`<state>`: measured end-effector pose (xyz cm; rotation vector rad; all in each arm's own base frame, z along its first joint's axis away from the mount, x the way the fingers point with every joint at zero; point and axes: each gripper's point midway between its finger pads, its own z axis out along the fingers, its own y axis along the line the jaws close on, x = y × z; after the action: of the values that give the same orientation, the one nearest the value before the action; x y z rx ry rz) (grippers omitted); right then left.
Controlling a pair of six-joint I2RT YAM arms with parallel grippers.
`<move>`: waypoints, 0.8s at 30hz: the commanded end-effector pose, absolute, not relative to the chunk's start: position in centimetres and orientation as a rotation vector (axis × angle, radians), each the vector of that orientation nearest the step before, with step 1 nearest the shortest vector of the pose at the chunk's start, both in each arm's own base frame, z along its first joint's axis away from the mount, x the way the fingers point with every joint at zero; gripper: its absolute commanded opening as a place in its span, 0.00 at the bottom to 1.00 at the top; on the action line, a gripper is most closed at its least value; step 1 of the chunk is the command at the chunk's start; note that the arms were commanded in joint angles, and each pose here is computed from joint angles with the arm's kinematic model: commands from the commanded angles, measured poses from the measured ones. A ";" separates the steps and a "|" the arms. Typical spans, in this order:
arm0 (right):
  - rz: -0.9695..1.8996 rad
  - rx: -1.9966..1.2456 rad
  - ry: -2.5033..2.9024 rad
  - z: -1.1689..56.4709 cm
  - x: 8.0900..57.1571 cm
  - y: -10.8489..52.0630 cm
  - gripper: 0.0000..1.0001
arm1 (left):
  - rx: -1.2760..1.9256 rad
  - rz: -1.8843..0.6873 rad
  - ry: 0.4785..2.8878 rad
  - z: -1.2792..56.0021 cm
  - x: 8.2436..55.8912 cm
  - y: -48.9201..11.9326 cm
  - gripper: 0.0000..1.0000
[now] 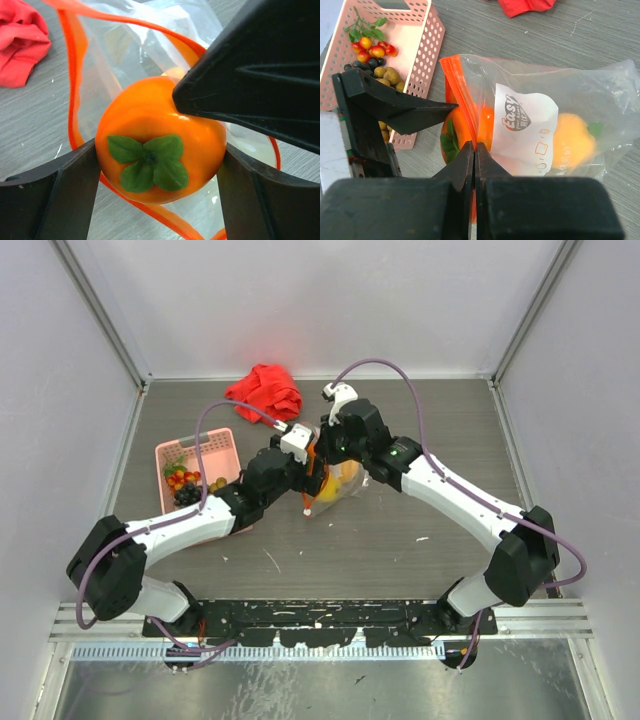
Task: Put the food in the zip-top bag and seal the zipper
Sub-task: Place the fake fruit in the zipper food storage bag.
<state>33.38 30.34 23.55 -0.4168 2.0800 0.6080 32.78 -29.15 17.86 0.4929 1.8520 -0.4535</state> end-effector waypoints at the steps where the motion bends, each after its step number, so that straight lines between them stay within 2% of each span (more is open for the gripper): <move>1: 0.708 -0.420 1.977 27.2 33.4 32.0 0.00 | 0.573 -0.587 1.563 23.5 32.7 -32.0 0.77; 5: 0.707 -0.423 1.981 27.0 33.4 32.0 0.00 | 0.617 -0.594 1.545 23.2 32.3 -32.4 0.77; 12: 0.720 -0.431 1.978 27.1 33.2 32.1 0.00 | 0.479 -0.363 1.622 21.7 35.5 -29.6 0.81; 16: 0.718 -0.432 1.976 27.1 33.2 32.1 0.00 | 0.398 -0.265 1.650 21.3 36.9 -28.3 0.86; 24: 0.702 -0.415 1.970 27.1 33.4 31.8 0.00 | 0.403 -0.348 1.673 20.6 36.1 -29.1 1.00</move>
<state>33.35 30.75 23.93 -0.4250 2.0642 0.6330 34.98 -28.54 16.29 0.5151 1.7787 -0.2909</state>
